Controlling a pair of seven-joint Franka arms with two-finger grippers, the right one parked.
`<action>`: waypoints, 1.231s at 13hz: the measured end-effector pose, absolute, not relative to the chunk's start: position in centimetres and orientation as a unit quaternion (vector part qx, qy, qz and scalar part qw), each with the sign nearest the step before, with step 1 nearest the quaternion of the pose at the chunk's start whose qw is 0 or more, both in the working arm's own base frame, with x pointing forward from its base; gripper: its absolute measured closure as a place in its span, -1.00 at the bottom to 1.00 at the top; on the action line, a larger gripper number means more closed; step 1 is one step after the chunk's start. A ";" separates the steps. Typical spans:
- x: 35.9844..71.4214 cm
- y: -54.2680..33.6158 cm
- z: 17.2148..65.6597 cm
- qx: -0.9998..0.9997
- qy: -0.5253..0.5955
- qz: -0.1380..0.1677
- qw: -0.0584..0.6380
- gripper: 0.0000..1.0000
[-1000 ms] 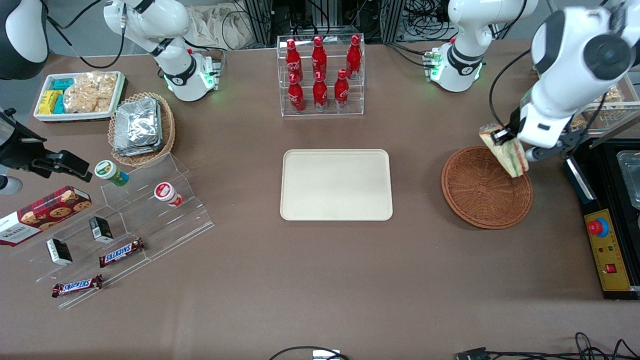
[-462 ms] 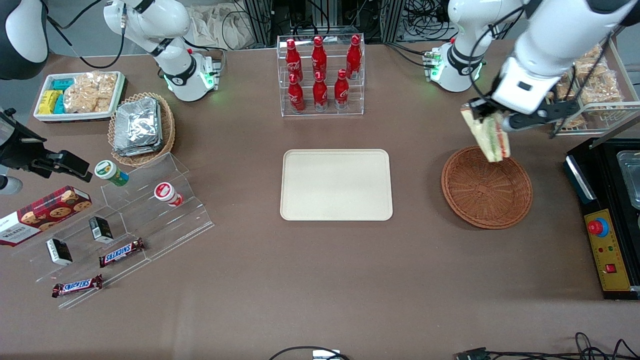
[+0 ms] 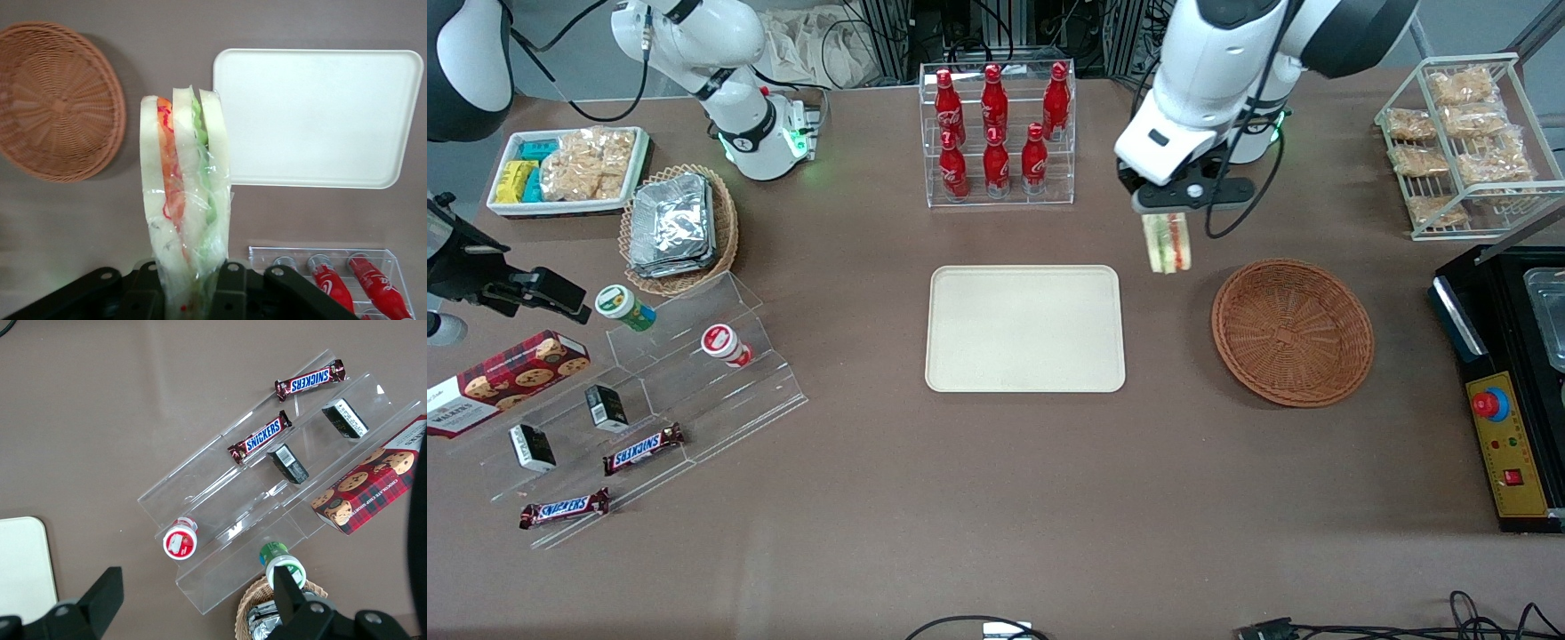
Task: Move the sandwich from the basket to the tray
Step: 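Carry the sandwich with the left gripper over the cream tray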
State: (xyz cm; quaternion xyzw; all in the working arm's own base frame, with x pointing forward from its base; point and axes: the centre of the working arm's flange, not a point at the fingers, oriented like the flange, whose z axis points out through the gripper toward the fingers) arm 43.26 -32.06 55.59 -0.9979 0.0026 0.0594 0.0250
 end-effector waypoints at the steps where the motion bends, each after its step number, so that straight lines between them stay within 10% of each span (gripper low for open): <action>1: 43.8 -32.5 54.8 -0.998 0.003 0.061 0.018 0.59; 16: 45.0 -33.5 26.9 -0.998 0.031 0.049 -0.034 0.58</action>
